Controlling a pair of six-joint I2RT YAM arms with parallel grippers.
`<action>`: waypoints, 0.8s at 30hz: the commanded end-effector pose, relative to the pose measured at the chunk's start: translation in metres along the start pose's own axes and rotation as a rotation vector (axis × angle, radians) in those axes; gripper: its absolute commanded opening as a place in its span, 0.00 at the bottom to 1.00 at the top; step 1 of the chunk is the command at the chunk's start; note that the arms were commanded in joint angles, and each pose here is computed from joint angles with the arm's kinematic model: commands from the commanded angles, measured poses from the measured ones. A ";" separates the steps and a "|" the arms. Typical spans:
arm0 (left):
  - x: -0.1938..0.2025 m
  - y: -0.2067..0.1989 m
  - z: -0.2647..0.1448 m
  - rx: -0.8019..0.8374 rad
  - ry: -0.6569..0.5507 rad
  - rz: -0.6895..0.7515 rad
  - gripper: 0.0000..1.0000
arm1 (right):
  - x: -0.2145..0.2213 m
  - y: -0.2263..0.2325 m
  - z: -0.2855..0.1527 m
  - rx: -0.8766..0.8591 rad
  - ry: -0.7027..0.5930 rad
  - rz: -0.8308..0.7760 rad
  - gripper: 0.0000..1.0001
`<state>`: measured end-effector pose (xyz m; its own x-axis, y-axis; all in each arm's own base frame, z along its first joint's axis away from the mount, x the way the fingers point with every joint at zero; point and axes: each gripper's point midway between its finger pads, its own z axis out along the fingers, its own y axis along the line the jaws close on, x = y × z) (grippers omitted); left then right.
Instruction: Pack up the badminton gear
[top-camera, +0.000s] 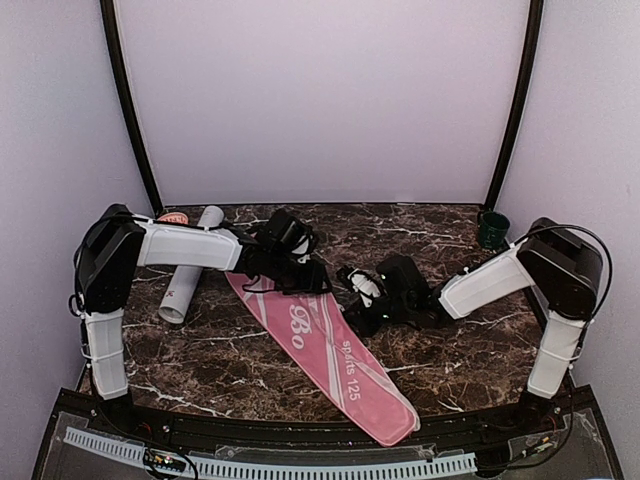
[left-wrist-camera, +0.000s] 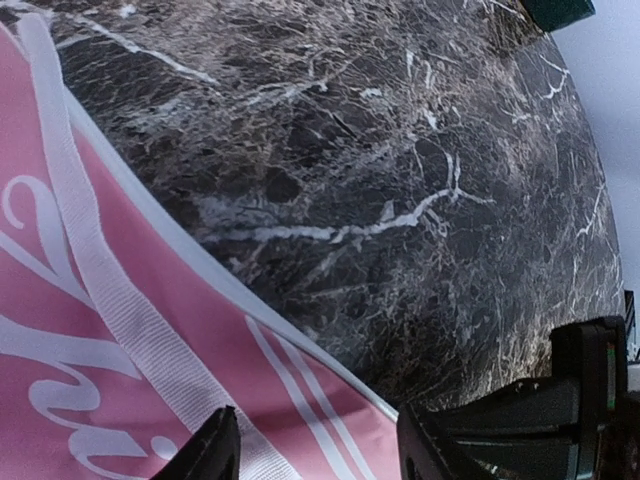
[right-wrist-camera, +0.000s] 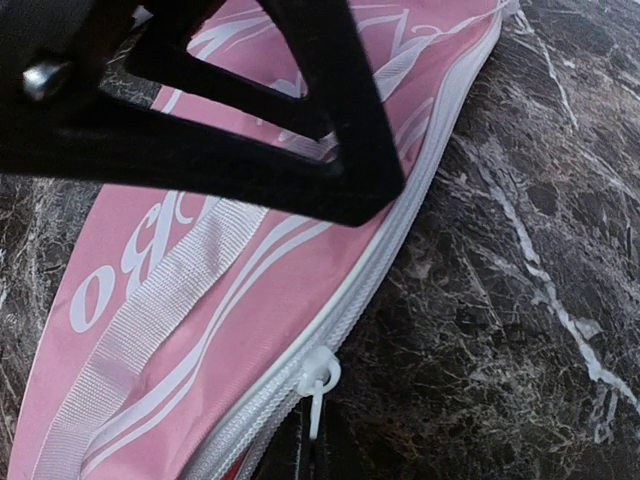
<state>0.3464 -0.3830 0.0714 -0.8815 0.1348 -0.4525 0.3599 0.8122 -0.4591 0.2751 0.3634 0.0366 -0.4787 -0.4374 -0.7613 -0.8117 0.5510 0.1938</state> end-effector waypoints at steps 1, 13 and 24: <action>-0.016 0.001 -0.021 -0.031 -0.075 -0.081 0.56 | -0.025 0.021 -0.010 -0.041 -0.075 -0.068 0.00; -0.013 -0.006 -0.018 -0.051 -0.067 -0.104 0.50 | -0.031 0.039 -0.006 -0.026 -0.047 -0.138 0.00; -0.016 -0.004 -0.073 -0.164 -0.192 -0.129 0.47 | -0.034 0.039 -0.006 -0.009 -0.061 -0.136 0.00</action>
<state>0.3386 -0.3637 0.1087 -0.8717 -0.0106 -0.4899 0.2172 0.8878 -0.4057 0.2525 0.3829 0.0477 -0.3916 -0.5094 -0.7662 -0.8635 0.4910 0.1148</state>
